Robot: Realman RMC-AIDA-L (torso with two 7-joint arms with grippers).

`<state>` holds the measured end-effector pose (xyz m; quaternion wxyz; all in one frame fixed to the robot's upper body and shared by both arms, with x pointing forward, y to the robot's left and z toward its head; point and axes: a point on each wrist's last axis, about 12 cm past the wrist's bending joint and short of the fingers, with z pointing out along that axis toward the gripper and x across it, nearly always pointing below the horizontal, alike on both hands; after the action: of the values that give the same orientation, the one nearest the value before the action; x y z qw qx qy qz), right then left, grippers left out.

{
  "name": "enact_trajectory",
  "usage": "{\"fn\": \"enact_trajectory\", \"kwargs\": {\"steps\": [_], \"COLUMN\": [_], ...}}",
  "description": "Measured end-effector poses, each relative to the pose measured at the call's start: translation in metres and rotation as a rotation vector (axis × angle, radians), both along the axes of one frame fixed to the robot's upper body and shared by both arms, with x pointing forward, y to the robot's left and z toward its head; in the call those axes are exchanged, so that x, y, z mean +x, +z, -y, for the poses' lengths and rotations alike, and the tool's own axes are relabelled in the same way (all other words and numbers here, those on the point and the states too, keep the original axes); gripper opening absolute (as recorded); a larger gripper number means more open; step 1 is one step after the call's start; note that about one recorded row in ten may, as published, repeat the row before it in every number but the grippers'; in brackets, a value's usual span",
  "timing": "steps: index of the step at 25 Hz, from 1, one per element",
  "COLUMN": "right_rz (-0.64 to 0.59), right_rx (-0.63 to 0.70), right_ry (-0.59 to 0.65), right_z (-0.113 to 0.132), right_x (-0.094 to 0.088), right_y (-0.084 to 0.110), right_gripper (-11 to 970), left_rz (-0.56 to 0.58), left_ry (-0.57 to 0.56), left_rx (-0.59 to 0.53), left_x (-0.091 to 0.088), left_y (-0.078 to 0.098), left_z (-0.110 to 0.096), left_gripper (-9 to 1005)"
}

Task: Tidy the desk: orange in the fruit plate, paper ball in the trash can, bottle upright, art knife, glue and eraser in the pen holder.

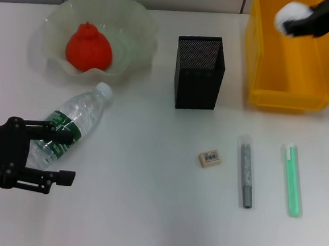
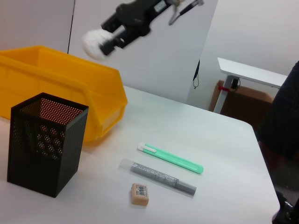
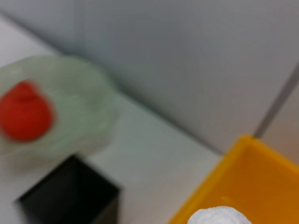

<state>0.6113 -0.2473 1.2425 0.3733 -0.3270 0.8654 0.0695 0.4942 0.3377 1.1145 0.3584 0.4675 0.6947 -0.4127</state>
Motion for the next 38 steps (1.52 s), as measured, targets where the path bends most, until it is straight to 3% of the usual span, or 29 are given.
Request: {"fn": "enact_trajectory", "kwargs": {"steps": [5,10,14,16,18,19,21,22,23,25,27,28,30,38], "right_rz": [0.038,0.035,0.015,-0.009,-0.037,-0.037,-0.038,-0.038,-0.027,-0.022,-0.022,-0.012,0.0,0.05], "right_rx": [0.022,0.03,0.09,0.167,0.322,0.322,0.488,0.488,0.577,0.605,0.672,0.719,0.746,0.784], "right_ry": [-0.073,-0.083,-0.037,0.032,0.162,0.162,0.309,0.309,0.393,0.426,0.475,0.509,0.534,0.569], "right_z": [0.012,0.015,0.017,0.021,0.032,0.032,0.045,0.045,0.055,0.059,0.066,0.068,0.067,0.06], "right_x": [0.008,0.009,-0.001,-0.012,-0.034,-0.034,-0.059,-0.059,-0.074,-0.08,-0.093,-0.104,-0.112,-0.138], "right_y": [-0.01,-0.016,-0.02,-0.023,-0.032,-0.032,-0.052,-0.052,-0.07,-0.079,-0.102,-0.124,-0.139,-0.166], "right_gripper": [453,599,720,781,781,781,781,781,781,781,781,781,780,780], "left_rz": [-0.011,-0.035,-0.106,-0.138,-0.168,-0.168,-0.195,-0.195,-0.219,-0.226,-0.248,-0.251,-0.245,-0.191], "left_ry": [0.002,0.011,0.062,0.096,0.155,0.155,0.239,0.239,0.298,0.313,0.36,0.41,0.465,0.579], "left_rx": [-0.005,-0.008,-0.001,0.016,0.066,0.066,0.162,0.162,0.241,0.268,0.34,0.398,0.462,0.661], "left_x": [0.003,0.006,0.018,0.026,0.039,0.039,0.054,0.054,0.064,0.069,0.079,0.088,0.096,0.111], "left_y": [0.002,0.004,0.018,0.029,0.05,0.05,0.066,0.066,0.071,0.072,0.069,0.066,0.061,0.038], "left_z": [0.002,0.004,0.011,0.017,0.03,0.03,0.049,0.049,0.061,0.066,0.082,0.093,0.102,0.134], "left_gripper": [828,828,829,829,829,829,828,828,828,828,828,828,828,829]}}
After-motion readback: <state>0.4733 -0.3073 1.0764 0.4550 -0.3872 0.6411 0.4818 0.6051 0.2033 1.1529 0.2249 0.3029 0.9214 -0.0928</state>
